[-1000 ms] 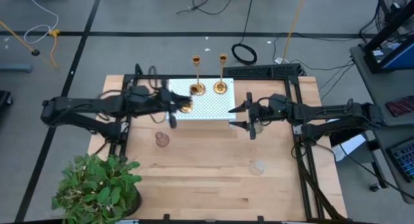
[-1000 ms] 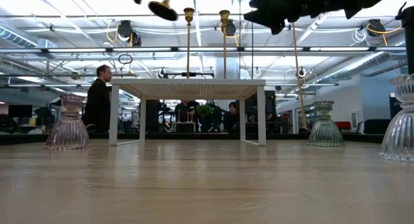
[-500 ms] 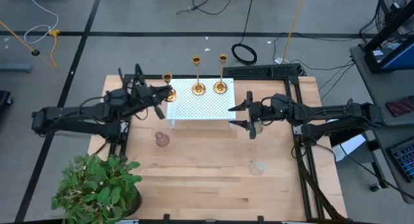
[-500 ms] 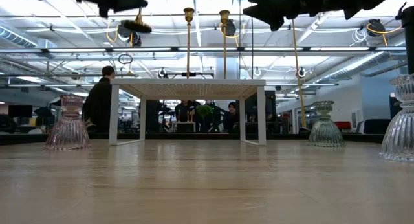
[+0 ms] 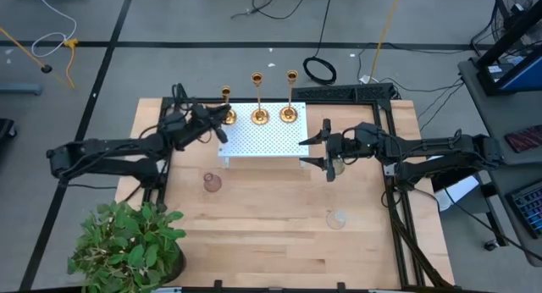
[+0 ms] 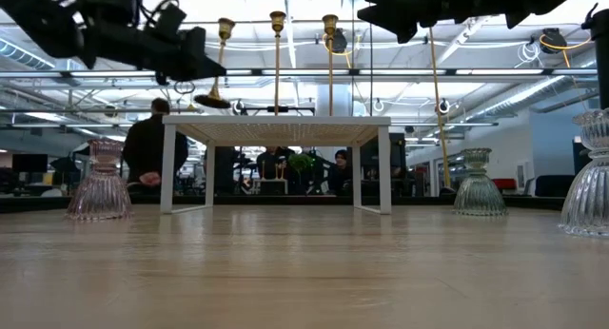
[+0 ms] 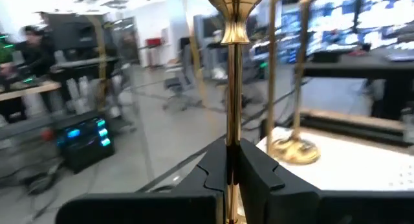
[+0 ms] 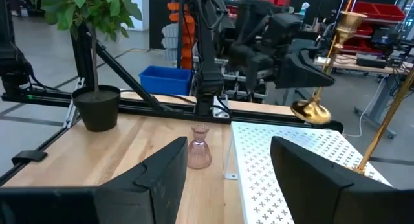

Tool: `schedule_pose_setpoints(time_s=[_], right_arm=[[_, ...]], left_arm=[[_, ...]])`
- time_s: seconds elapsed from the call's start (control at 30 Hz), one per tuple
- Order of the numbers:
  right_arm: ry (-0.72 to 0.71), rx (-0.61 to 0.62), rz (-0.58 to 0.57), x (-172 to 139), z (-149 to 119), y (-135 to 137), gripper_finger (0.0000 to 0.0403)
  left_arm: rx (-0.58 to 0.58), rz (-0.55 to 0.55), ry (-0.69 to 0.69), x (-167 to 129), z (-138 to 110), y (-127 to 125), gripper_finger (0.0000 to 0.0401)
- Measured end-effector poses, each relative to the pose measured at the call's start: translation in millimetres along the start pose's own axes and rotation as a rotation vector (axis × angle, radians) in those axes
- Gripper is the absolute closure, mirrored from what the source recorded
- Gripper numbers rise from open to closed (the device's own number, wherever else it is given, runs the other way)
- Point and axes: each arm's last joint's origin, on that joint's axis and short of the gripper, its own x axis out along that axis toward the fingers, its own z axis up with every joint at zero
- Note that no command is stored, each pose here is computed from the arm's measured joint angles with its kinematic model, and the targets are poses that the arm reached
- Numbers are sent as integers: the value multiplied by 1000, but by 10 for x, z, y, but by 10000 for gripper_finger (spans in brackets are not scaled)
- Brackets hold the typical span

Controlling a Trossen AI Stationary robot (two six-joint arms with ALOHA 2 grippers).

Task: Pick & Place candle stick holders
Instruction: Put the small gold candle holder on the shelf aligned with the other gold candle holders

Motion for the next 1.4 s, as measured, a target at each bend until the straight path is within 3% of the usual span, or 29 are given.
schedule_pose_setpoints(time_s=[0.07,0.2,0.4,1.17,1.4], right_arm=[[0,0,0,0,0,0,186],[0,2,0,0,0,0,189],[12,3,1,0,-12,1,190],[16,4,2,1,-16,1,190],[16,3,2,1,-16,1,190]], left_arm=[[-25,-26,-13,73,-47,34,386],[-71,42,60,185,-225,131,386],[-60,35,82,257,-331,143,386],[-49,40,157,268,-424,156,358],[-44,41,157,268,-424,156,306]])
